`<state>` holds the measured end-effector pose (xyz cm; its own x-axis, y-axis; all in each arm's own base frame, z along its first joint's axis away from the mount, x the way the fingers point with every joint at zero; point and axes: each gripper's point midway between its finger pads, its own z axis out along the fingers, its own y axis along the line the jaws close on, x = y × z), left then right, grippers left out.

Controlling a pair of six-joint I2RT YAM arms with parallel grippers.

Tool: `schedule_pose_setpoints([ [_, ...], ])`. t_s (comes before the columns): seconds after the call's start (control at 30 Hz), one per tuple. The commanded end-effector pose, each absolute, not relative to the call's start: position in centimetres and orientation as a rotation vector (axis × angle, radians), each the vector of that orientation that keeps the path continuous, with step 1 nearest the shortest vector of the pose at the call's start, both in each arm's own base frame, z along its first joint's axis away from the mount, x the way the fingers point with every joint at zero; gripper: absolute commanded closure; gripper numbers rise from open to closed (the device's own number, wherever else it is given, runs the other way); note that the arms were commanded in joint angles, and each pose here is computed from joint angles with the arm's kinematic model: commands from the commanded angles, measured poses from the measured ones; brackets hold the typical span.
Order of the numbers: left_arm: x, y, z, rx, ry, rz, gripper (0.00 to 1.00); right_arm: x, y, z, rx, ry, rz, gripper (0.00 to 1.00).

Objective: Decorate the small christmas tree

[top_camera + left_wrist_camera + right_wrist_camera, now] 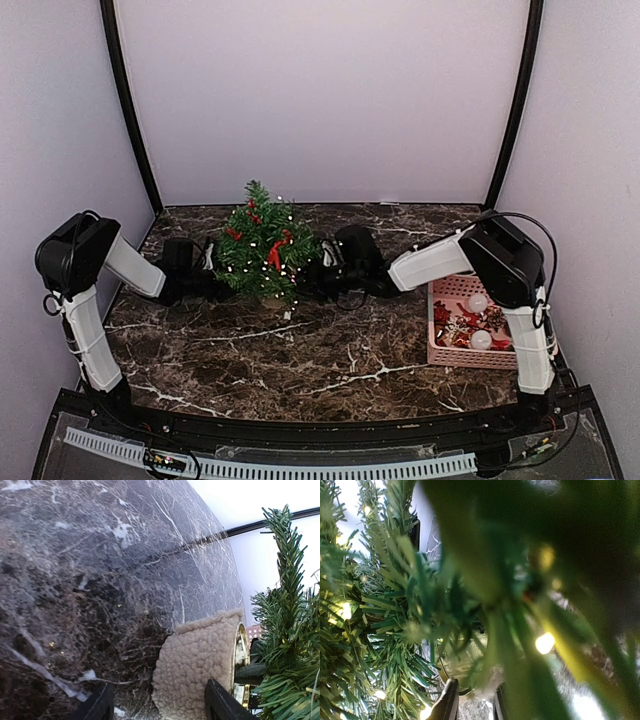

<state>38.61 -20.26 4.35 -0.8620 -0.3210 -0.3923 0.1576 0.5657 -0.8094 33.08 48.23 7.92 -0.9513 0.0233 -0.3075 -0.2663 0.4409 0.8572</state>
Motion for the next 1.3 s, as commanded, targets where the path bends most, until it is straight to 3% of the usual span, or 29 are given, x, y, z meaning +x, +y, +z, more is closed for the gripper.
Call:
schedule_pose_setpoints([
  [0.0,38.2,-22.0,5.2,-0.032,2.269,-1.323,0.37,32.4,49.0,11.8,-0.2,2.294,1.579,0.76],
  [0.7,37.9,-24.8,5.5,0.071,2.267,-1.366,0.38,31.0,46.2,11.4,0.059,2.309,1.522,0.77],
  [1.03,38.7,-23.6,6.2,0.031,2.248,-1.278,0.35,30.8,43.5,11.5,0.159,2.287,1.442,0.67],
  [1.27,38.5,-19.3,6.1,-0.114,2.238,-1.182,0.3,30.1,40.5,10.2,0.274,2.315,1.344,0.62],
])
